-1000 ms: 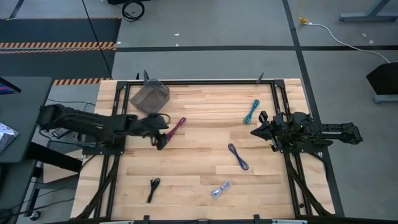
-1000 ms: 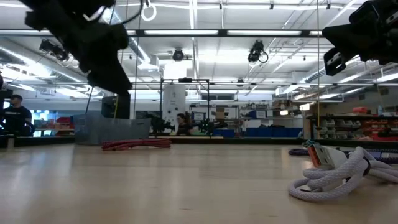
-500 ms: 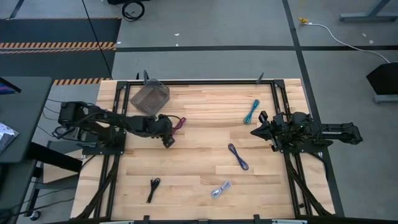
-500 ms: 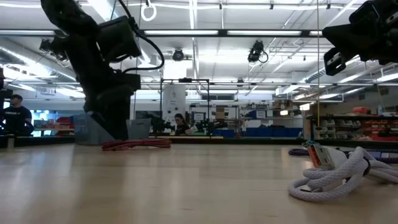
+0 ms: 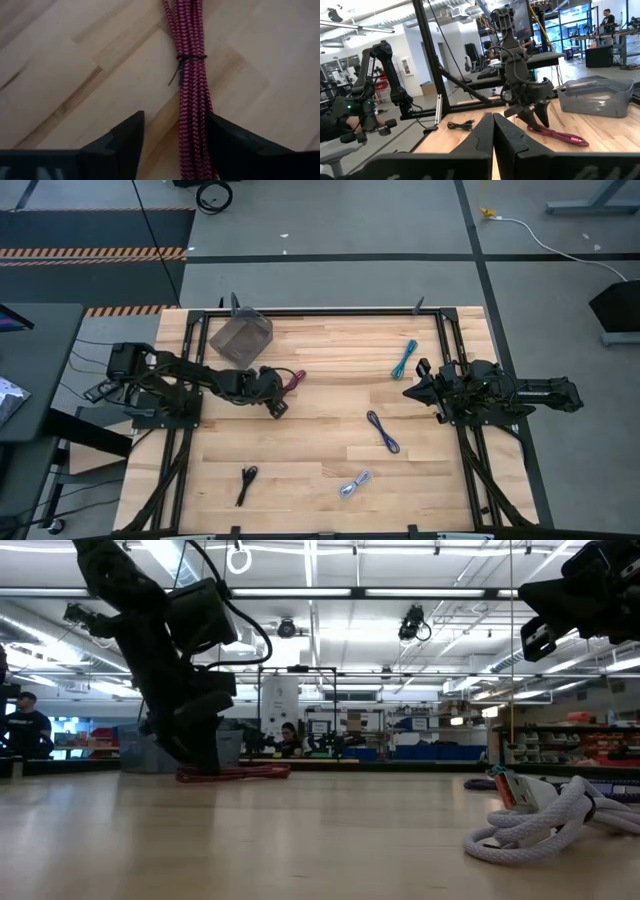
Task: Pick and place USB-C Cables
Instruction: Put the pink USB cable into the black bin
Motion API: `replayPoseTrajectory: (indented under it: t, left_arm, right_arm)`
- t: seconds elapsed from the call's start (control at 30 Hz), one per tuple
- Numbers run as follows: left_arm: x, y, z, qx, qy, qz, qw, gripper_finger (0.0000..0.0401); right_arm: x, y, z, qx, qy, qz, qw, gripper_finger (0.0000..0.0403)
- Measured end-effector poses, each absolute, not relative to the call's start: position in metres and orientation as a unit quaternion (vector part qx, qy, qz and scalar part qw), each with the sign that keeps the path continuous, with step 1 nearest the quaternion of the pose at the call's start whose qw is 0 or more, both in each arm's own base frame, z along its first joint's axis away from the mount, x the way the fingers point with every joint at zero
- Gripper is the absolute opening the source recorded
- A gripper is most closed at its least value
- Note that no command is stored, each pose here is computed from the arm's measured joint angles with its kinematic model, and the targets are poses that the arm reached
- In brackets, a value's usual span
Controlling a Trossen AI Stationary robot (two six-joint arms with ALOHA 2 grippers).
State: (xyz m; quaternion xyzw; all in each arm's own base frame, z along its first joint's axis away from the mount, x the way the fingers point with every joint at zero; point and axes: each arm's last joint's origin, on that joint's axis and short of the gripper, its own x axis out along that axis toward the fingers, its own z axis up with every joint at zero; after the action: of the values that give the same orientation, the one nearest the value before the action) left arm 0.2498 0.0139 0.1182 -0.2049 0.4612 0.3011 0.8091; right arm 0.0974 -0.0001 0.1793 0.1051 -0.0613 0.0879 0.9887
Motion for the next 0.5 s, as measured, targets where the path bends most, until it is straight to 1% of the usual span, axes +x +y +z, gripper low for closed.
replayPoseTrajectory:
  t: [0.07, 0.2, 0.23, 0.27, 0.33, 0.5]
  left_arm:
    - [0.25, 0.014, 0.12, -0.209, 0.457, 0.297, 0.812, 0.0147]
    - [0.25, 0.013, 0.125, -0.213, 0.444, 0.287, 0.821, 0.0047]
    - [0.251, 0.013, 0.128, -0.212, 0.439, 0.28, 0.827, 0.0028]
    - [0.25, 0.012, 0.131, -0.213, 0.434, 0.273, 0.831, 0.002]
    - [0.252, 0.011, 0.139, -0.218, 0.412, 0.265, 0.844, 0.0021]
    - [0.252, 0.002, 0.173, -0.211, 0.33, 0.22, 0.893, 0.0023]
  right_arm:
    - [0.097, 0.0, 0.179, 0.105, -0.061, 0.088, 0.989, 0.0012]
    - [0.097, 0.0, 0.179, 0.105, -0.061, 0.088, 0.989, 0.0012]
    - [0.097, 0.0, 0.179, 0.105, -0.061, 0.088, 0.989, 0.0012]
    - [0.097, 0.0, 0.179, 0.105, -0.061, 0.088, 0.989, 0.0012]
    - [0.097, 0.0, 0.179, 0.105, -0.062, 0.088, 0.989, 0.0012]
    - [0.097, 0.0, 0.18, 0.105, -0.065, 0.088, 0.988, 0.0012]
